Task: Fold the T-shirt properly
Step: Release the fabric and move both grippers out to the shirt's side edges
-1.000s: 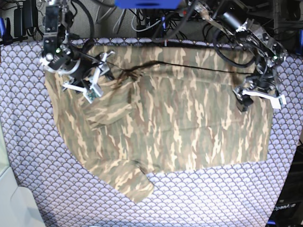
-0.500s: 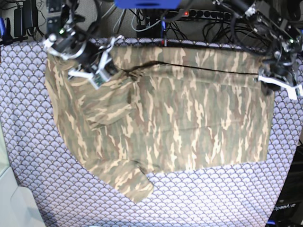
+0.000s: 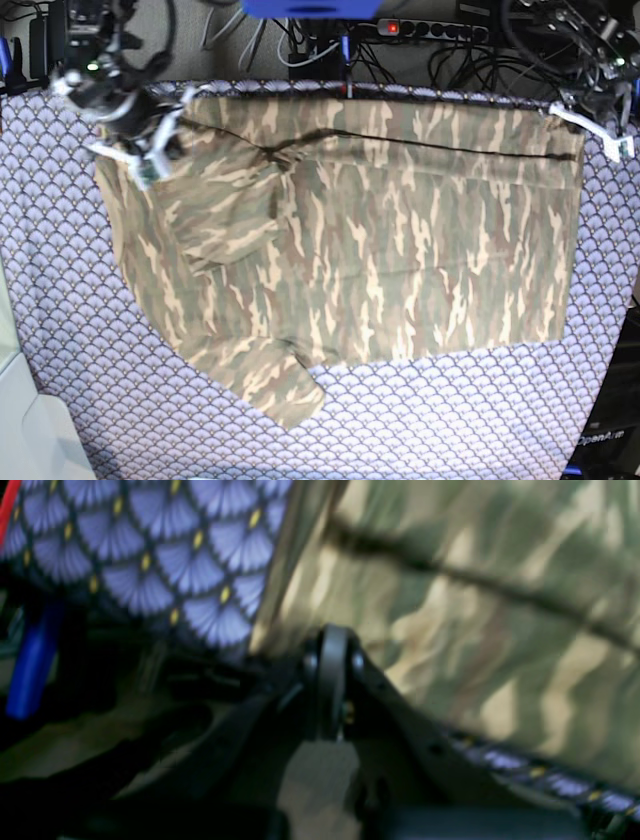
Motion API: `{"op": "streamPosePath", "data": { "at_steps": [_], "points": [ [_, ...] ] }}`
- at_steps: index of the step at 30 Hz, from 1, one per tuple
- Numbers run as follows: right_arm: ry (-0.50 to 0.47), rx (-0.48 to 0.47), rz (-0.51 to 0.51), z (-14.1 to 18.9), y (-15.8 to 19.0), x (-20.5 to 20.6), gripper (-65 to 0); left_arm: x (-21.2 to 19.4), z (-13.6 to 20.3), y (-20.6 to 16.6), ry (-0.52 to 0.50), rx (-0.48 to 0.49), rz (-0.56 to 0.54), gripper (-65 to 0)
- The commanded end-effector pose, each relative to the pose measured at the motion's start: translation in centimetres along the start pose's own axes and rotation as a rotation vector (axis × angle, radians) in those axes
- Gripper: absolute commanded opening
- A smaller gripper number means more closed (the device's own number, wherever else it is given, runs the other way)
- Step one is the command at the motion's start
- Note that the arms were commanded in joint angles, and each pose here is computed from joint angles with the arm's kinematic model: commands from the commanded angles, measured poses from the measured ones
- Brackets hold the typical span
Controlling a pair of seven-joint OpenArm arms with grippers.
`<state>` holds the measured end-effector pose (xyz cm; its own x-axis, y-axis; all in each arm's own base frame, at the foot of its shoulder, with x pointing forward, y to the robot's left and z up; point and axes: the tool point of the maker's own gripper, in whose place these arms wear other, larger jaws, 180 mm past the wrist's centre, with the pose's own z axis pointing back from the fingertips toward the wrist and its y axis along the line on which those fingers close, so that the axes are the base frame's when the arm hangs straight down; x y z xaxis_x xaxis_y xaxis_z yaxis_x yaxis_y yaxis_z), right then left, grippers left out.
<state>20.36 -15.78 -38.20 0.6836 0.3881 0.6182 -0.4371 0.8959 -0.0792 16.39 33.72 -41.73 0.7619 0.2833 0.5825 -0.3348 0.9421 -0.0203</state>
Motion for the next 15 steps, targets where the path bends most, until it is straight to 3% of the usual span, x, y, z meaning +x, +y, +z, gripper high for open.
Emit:
{"op": "streamPosePath", "data": {
  "at_steps": [1,4,10,13,15],
  "points": [
    [-0.040,-0.024,-0.010,0.6,-1.0,0.8,-64.6,0.8,0.1,0.5,-0.029,0.002,-0.005,-63.9],
    [-0.021,-0.084,-0.027,1.4,-3.2,-0.2,-61.6,0.2,0.1,0.9,-0.012,0.003,-0.007,-55.9],
    [0.001,-0.170,-0.064,2.8,-6.1,-1.6,-41.5,0.5,2.1,2.9,-0.045,0.072,0.002,-27.0],
    [-0.012,-0.185,-0.068,3.0,-6.6,-1.3,-33.5,1.7,3.2,3.5,-0.079,0.080,-0.045,-23.1],
    [-0.040,-0.198,-0.041,3.0,-7.4,0.1,-32.3,3.2,3.9,3.9,-0.121,0.105,-0.046,-23.0]
  ]
}}
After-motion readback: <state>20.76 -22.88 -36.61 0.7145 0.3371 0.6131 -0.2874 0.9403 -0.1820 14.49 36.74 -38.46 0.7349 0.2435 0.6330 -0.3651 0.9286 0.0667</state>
